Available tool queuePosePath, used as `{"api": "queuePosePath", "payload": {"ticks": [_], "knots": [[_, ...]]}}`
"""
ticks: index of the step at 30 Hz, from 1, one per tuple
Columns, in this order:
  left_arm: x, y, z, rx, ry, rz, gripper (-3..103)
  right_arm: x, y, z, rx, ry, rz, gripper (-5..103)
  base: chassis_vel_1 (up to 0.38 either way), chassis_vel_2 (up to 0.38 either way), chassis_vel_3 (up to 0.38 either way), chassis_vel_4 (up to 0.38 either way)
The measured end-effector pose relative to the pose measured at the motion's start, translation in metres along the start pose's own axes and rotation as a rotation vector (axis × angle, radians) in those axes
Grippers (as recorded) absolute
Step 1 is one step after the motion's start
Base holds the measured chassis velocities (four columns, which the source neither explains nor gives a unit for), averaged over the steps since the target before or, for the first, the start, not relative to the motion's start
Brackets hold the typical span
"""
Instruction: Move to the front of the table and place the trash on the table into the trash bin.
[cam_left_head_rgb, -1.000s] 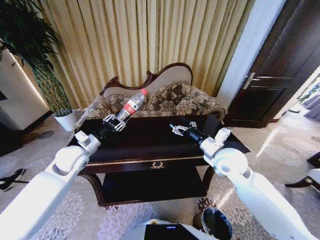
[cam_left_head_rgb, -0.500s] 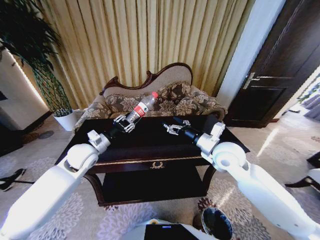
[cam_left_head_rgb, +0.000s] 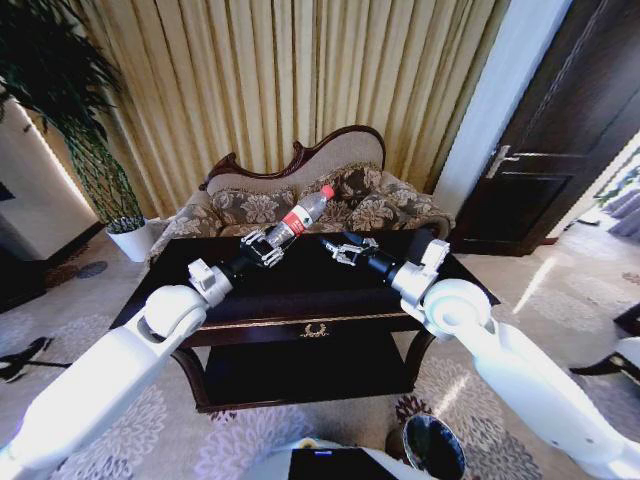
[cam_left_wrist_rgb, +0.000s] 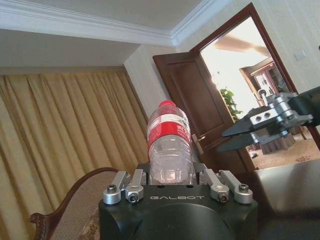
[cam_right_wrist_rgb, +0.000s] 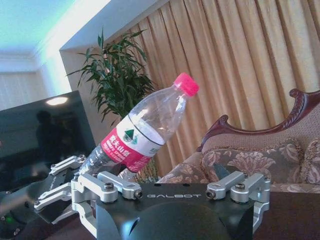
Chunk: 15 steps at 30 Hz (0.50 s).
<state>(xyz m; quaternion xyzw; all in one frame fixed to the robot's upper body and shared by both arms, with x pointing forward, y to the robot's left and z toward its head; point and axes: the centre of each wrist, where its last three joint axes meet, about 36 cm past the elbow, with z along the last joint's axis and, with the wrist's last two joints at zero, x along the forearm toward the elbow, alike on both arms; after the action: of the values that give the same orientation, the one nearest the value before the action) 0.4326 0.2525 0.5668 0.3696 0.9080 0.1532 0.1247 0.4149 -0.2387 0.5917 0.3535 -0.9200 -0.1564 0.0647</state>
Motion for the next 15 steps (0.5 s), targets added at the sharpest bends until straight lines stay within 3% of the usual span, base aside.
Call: {"api": "queuePosePath", "payload": {"ticks": [15], "knots": [[-0.027, -0.016, -0.003, 0.059, -0.014, 0.027, 41, -0.018, 0.003, 0.001, -0.016, 0.004, -0.033, 100, 0.0, 0.0, 0.0, 0.0]]}}
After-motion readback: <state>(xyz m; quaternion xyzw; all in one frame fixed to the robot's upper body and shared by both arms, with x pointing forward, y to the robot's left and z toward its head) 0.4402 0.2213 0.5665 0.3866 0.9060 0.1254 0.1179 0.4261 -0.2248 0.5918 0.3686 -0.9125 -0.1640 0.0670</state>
